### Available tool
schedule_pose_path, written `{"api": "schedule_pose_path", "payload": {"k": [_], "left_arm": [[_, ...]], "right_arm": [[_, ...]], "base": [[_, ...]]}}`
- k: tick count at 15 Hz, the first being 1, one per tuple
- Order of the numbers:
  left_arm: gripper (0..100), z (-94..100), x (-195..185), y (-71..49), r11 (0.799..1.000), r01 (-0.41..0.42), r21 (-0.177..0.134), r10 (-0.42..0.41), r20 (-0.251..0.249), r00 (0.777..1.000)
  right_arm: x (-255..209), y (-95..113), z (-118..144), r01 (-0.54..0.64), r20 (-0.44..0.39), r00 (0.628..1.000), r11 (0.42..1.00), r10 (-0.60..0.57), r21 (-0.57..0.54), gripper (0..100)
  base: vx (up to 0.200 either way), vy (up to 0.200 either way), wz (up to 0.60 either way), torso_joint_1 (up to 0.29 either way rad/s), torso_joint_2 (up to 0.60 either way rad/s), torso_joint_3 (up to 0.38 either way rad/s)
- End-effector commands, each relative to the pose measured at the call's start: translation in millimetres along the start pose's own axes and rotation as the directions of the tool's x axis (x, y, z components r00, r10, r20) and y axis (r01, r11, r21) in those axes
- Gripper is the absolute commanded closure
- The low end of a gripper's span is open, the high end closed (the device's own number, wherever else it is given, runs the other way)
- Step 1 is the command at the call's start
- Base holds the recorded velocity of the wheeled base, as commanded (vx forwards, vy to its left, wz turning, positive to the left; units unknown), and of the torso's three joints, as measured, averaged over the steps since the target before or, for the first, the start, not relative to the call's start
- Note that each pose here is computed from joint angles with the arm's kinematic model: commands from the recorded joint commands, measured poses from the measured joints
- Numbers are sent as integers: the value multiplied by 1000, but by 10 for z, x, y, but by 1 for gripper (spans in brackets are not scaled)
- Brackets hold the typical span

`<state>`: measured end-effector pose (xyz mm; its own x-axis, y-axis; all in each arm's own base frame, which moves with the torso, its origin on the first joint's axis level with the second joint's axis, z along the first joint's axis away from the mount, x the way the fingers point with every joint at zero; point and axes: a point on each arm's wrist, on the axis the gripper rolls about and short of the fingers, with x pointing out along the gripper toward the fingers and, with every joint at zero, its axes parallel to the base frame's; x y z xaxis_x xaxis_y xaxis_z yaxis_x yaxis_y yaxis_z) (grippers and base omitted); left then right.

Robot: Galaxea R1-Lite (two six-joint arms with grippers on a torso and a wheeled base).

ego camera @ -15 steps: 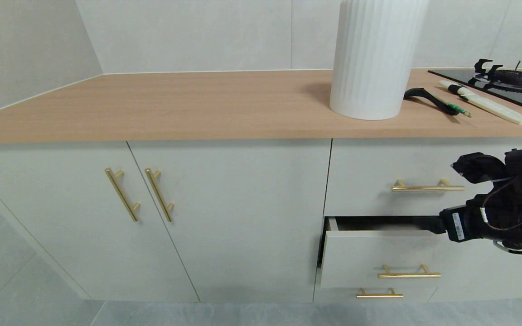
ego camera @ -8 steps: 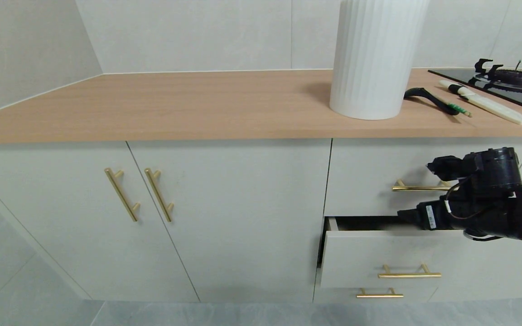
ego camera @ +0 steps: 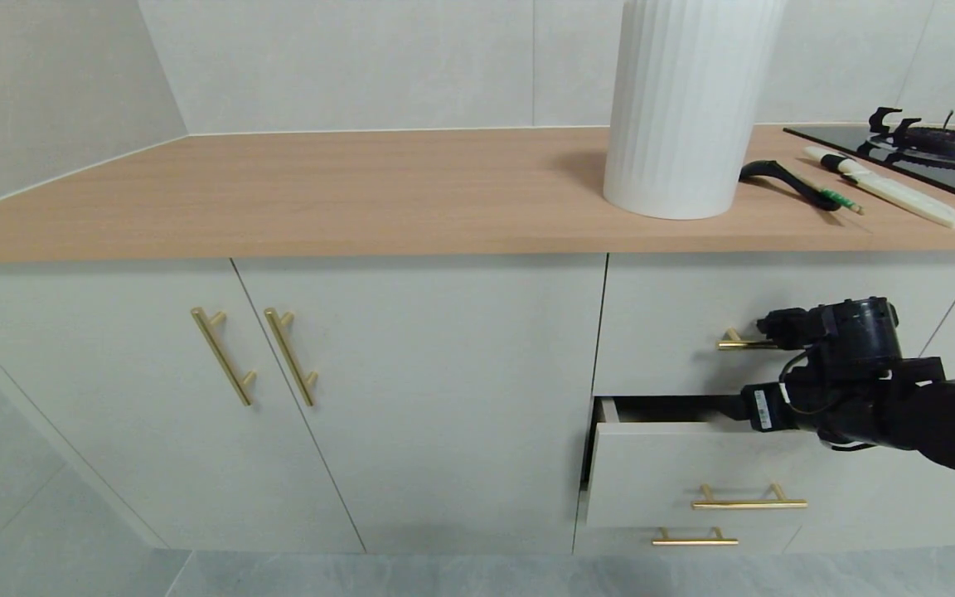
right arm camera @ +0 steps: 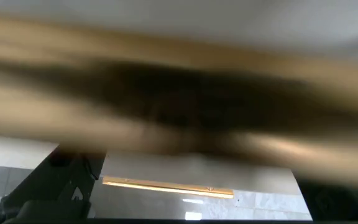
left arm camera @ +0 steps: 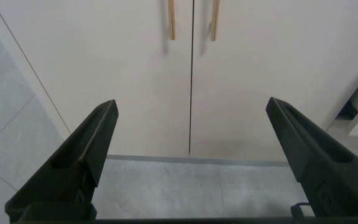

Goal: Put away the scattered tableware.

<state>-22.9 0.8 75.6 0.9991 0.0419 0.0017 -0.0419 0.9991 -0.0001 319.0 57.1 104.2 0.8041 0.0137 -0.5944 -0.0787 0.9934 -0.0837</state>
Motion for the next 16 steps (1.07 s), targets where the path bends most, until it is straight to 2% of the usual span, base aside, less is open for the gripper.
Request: {"api": "schedule_pose_path", "payload": {"k": [1, 9, 16], "left_arm": [[0, 1, 1, 0, 1000, -1, 0, 1, 0, 1000], [0, -1, 1, 0, 1000, -1, 0, 1, -2, 1000], [0, -1, 1, 0, 1000, -1, 0, 1, -2, 1000]], "right_arm": [[122, 18, -79, 1, -36, 999, 1000, -1, -4, 0], [9, -11, -69, 0, -30, 1000, 1000, 0, -6, 0], [-159, -32, -107, -8, -130, 991, 999, 4, -36, 0]], "base": [[0, 0, 0, 0, 0, 0], [0, 0, 0, 0, 0, 0], [0, 0, 0, 0, 0, 0]]}}
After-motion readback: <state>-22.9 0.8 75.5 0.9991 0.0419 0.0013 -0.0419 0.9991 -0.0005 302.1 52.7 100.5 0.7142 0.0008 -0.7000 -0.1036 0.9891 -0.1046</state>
